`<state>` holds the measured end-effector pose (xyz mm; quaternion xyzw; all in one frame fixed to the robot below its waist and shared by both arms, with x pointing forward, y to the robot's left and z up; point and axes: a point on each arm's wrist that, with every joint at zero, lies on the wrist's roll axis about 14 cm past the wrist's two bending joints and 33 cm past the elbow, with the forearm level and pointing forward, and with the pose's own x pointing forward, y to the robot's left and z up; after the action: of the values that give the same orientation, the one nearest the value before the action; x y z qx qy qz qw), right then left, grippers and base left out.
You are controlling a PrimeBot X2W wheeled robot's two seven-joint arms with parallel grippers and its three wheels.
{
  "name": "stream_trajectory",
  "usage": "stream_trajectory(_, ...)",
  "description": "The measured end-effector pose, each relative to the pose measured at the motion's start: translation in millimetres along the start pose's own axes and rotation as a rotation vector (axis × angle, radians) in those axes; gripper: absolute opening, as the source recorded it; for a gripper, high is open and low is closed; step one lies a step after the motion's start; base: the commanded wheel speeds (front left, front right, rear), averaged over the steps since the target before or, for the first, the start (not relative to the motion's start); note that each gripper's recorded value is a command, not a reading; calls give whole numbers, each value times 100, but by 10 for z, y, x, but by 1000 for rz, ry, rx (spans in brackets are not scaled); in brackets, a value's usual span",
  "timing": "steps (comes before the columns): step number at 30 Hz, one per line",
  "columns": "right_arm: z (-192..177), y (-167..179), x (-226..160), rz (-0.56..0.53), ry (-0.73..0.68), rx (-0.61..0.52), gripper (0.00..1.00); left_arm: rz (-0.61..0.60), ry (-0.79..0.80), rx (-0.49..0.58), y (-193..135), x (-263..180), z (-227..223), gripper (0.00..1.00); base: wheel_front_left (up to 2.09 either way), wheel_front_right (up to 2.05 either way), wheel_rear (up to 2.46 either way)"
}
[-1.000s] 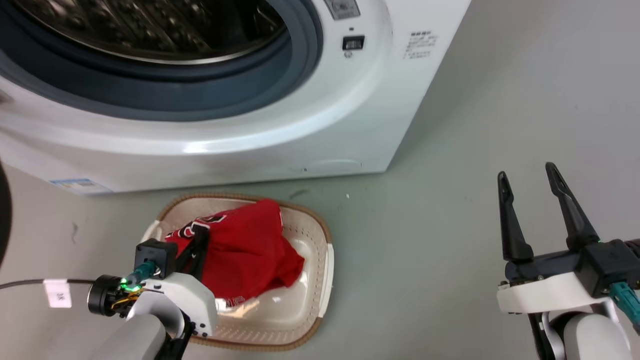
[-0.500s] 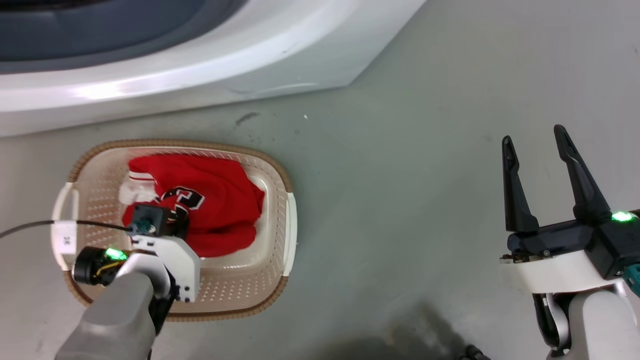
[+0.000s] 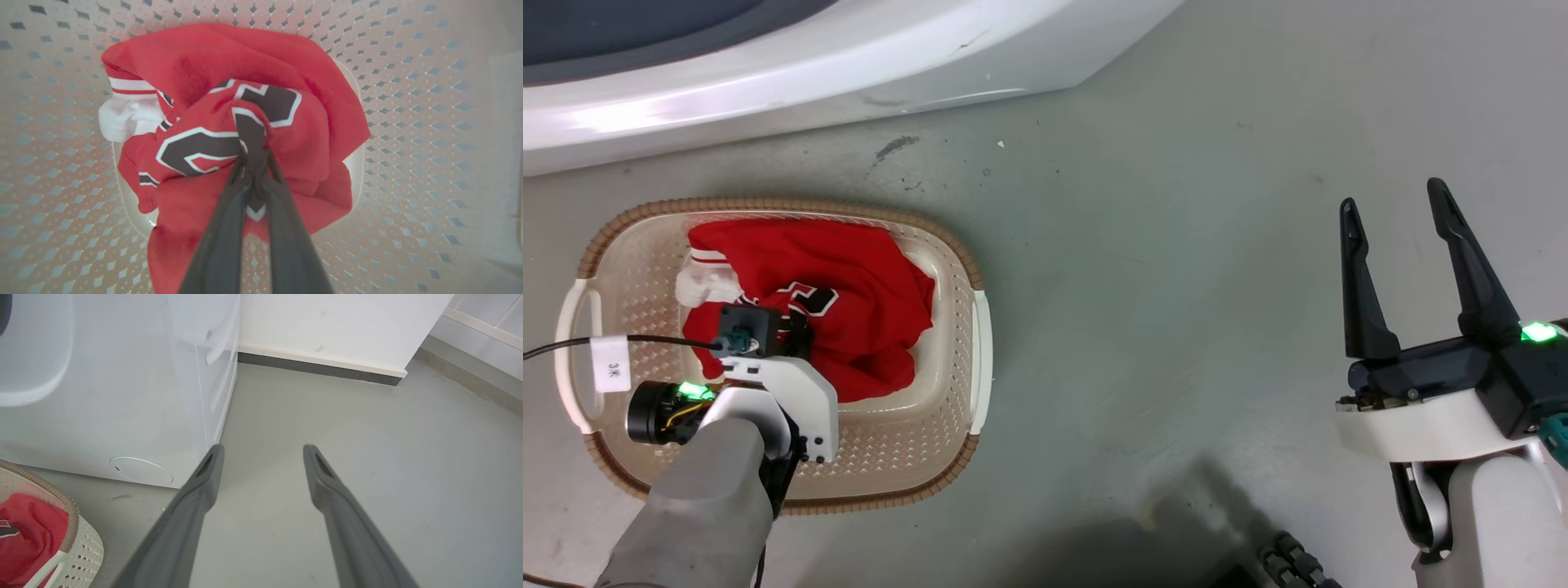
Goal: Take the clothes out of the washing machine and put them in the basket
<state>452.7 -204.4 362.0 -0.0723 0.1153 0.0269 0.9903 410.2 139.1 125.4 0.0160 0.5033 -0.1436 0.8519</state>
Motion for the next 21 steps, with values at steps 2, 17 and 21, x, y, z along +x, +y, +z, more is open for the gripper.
stream_trajectory(2,30,20,4,5,-8,4,100,-1,-4,22,2,-35,18,100,0,0,0)
stream_trajectory(17,597,-19,-140,-9,-141,27,100,87,-467,17,51,-928,1225,100,0,0,0)
stream_trajectory(21,809,-25,-251,-13,-192,40,100,143,-662,37,123,-1495,1599,100,0,0,0)
